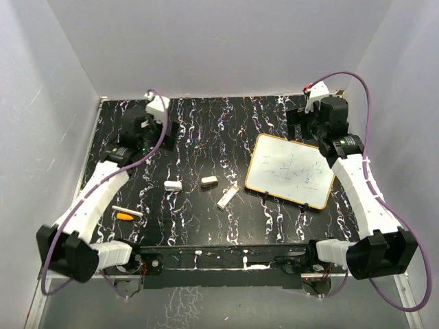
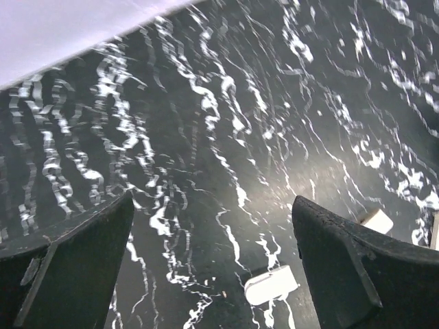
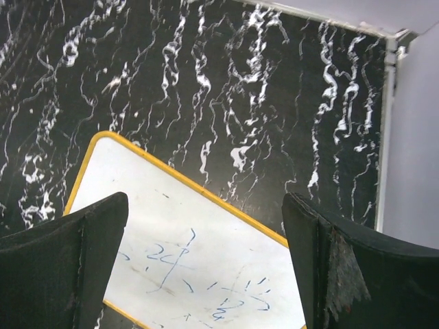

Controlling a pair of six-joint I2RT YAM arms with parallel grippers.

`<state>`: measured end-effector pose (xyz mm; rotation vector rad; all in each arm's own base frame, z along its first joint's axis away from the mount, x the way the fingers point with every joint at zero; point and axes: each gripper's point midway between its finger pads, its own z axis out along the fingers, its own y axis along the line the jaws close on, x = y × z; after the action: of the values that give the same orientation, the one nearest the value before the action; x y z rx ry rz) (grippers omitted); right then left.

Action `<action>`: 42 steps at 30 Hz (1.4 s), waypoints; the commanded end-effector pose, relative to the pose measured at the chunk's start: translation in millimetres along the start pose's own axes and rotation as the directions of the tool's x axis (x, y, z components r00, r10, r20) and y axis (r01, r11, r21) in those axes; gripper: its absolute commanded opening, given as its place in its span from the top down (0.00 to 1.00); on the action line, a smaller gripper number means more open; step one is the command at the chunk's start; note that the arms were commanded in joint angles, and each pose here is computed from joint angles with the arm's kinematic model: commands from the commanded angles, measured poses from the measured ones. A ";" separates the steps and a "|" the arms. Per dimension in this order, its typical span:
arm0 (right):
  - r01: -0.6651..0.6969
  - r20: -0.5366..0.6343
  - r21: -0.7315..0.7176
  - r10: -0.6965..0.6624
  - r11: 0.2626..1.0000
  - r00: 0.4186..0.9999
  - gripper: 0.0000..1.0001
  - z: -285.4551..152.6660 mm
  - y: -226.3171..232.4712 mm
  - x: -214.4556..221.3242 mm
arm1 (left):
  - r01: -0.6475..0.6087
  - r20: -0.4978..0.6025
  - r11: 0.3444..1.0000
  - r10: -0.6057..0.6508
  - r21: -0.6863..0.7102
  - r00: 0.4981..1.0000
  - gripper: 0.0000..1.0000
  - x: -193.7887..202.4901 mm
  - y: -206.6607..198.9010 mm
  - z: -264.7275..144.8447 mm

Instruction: Load the staples into the stapler

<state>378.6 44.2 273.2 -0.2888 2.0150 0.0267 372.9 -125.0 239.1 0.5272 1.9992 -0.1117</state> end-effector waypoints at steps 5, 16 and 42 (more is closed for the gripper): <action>0.020 0.359 0.102 -0.055 0.995 0.932 0.01 -89.9 -17.2 -88.1 | 0.121 0.232 0.987 -0.094 -0.105 0.968 0.03 -37.4 24.9 -79.1; 0.006 0.431 0.084 -0.042 0.996 0.901 0.01 -133.3 -16.5 -91.1 | 0.184 0.309 0.946 -0.097 -0.266 0.946 0.03 -39.6 67.9 -141.6; -0.073 0.385 0.155 0.008 0.985 0.923 0.01 -140.3 -47.1 -87.1 | 0.214 0.238 0.934 -0.148 -0.285 0.960 0.03 -40.9 75.0 -133.6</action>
<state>308.7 -5.5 388.6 -0.1194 1.6964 -0.0544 315.6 -31.9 337.3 0.1385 1.8308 0.0433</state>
